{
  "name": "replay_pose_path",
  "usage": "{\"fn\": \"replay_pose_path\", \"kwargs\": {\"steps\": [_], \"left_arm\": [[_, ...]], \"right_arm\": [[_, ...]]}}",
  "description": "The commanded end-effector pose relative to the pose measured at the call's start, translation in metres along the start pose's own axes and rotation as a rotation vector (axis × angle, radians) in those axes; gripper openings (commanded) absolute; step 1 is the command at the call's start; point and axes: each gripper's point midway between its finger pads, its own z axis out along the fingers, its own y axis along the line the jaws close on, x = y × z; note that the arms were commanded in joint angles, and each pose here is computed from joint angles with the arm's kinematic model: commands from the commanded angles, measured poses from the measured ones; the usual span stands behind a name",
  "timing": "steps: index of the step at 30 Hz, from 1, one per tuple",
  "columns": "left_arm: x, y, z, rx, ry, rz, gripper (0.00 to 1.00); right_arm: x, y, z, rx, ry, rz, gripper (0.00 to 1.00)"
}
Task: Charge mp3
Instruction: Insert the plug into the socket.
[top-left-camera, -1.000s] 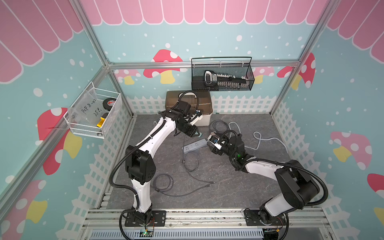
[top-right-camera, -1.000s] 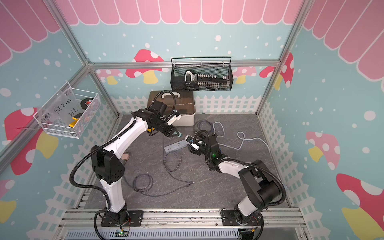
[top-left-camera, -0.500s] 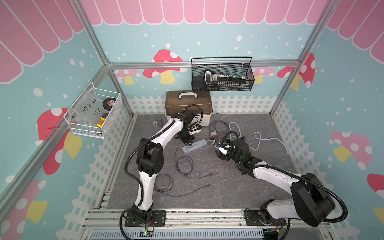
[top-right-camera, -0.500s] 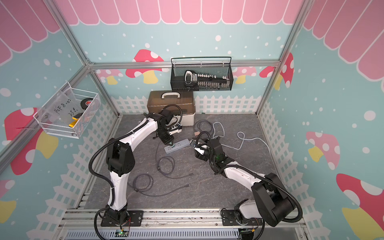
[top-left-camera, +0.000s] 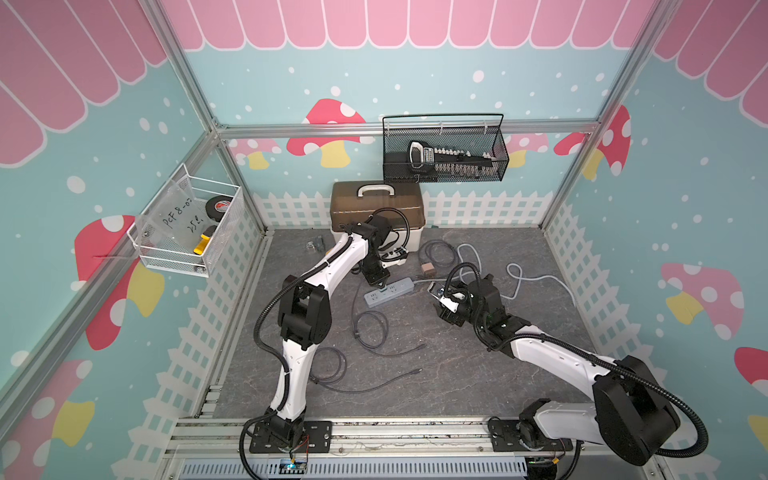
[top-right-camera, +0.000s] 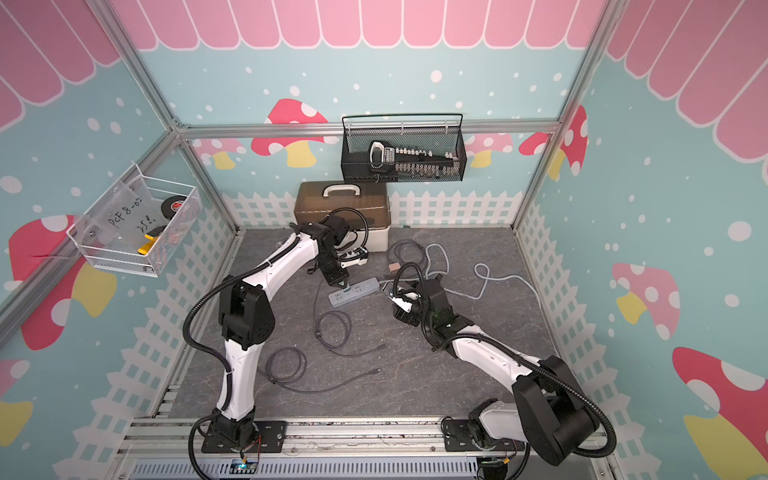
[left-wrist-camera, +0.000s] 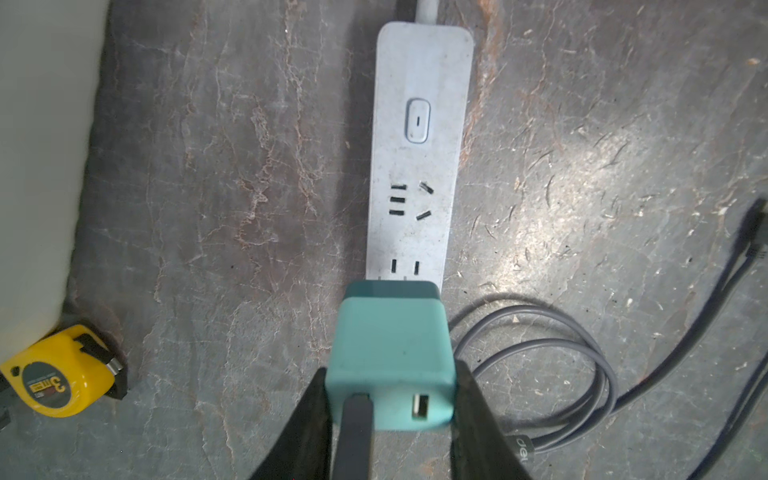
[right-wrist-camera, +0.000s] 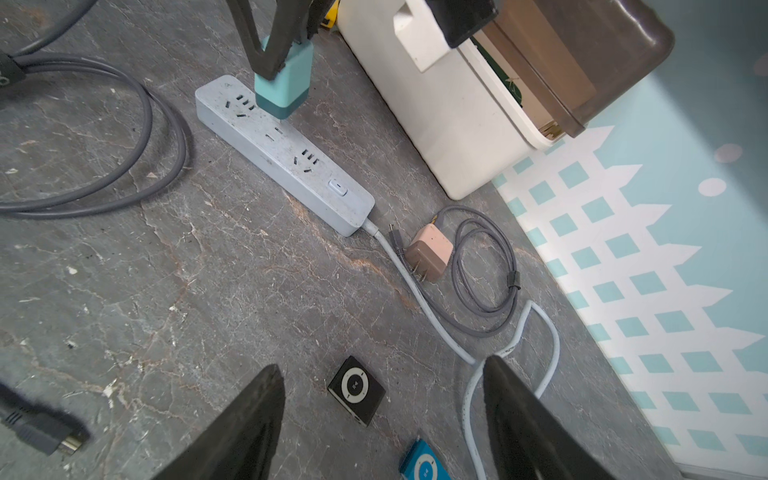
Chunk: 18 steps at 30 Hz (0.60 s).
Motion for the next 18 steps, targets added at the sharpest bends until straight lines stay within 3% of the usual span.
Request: {"fn": "replay_pose_path", "kwargs": {"steps": [1, 18], "left_arm": [[0.004, -0.011, 0.013, 0.064, 0.025, 0.053, 0.00], [0.009, -0.018, 0.033, 0.109, 0.068, 0.064, 0.00]], "right_arm": [[0.007, 0.001, -0.005, 0.002, 0.022, 0.006, 0.73], [0.011, 0.002, -0.005, -0.001, 0.032, 0.010, 0.73]]}}
